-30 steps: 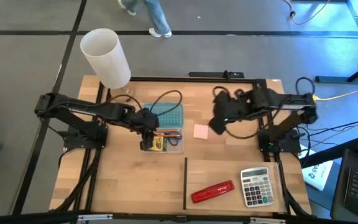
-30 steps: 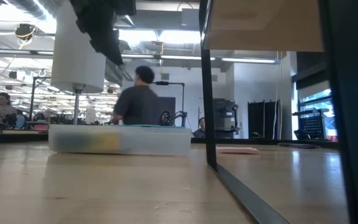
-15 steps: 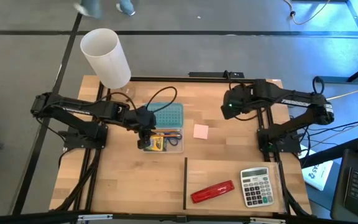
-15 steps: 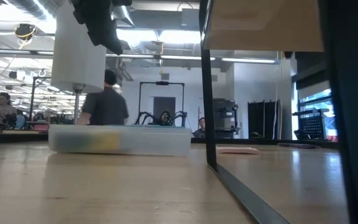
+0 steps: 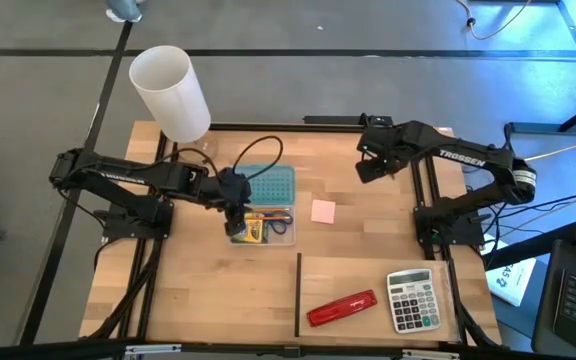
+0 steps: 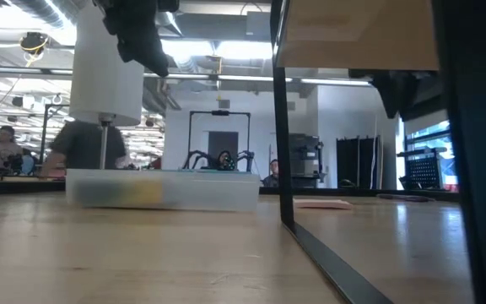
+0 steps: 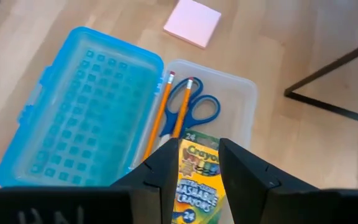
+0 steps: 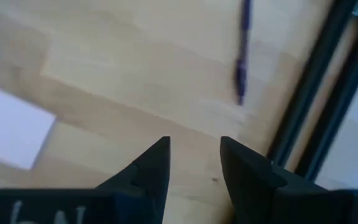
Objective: Pack school essentials
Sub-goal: Put the violet pen into the blue supply box
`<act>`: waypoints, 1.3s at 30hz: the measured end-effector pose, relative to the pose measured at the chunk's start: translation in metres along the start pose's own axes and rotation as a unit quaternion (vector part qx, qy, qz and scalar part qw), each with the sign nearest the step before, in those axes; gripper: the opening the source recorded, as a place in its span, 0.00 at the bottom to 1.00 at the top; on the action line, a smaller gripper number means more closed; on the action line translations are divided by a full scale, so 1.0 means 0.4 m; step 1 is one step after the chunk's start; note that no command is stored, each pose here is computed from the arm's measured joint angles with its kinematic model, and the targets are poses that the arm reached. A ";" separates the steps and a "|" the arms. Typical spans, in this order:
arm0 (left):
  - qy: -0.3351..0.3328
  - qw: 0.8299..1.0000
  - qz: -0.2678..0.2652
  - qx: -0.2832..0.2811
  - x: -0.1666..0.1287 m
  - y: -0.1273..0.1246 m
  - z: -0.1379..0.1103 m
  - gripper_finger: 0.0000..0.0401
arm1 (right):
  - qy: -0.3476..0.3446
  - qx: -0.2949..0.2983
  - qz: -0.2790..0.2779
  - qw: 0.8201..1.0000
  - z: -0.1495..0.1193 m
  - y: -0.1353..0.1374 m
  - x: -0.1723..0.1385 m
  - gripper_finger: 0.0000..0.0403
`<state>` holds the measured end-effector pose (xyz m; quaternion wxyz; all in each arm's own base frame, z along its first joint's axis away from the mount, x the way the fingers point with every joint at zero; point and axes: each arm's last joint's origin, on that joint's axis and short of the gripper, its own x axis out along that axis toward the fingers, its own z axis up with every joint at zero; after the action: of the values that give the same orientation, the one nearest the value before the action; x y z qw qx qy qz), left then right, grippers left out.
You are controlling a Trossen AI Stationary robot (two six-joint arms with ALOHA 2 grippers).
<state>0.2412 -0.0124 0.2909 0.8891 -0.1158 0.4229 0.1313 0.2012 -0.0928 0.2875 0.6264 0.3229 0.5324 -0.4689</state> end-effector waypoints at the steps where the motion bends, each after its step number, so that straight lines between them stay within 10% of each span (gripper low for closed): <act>1: -0.001 1.000 0.003 0.000 0.000 0.000 0.000 0.27 | 0.002 0.009 -0.006 1.000 0.001 -0.005 0.007 0.35; 39: -0.046 0.995 0.091 0.017 0.006 0.052 0.029 0.27 | -0.010 0.107 -0.023 0.994 -0.005 -0.047 0.209 0.44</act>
<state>0.2441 0.0111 0.2943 0.8938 -0.0555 0.3927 0.2092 0.1823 -0.1180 0.2079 0.5824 0.3715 0.4803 -0.5405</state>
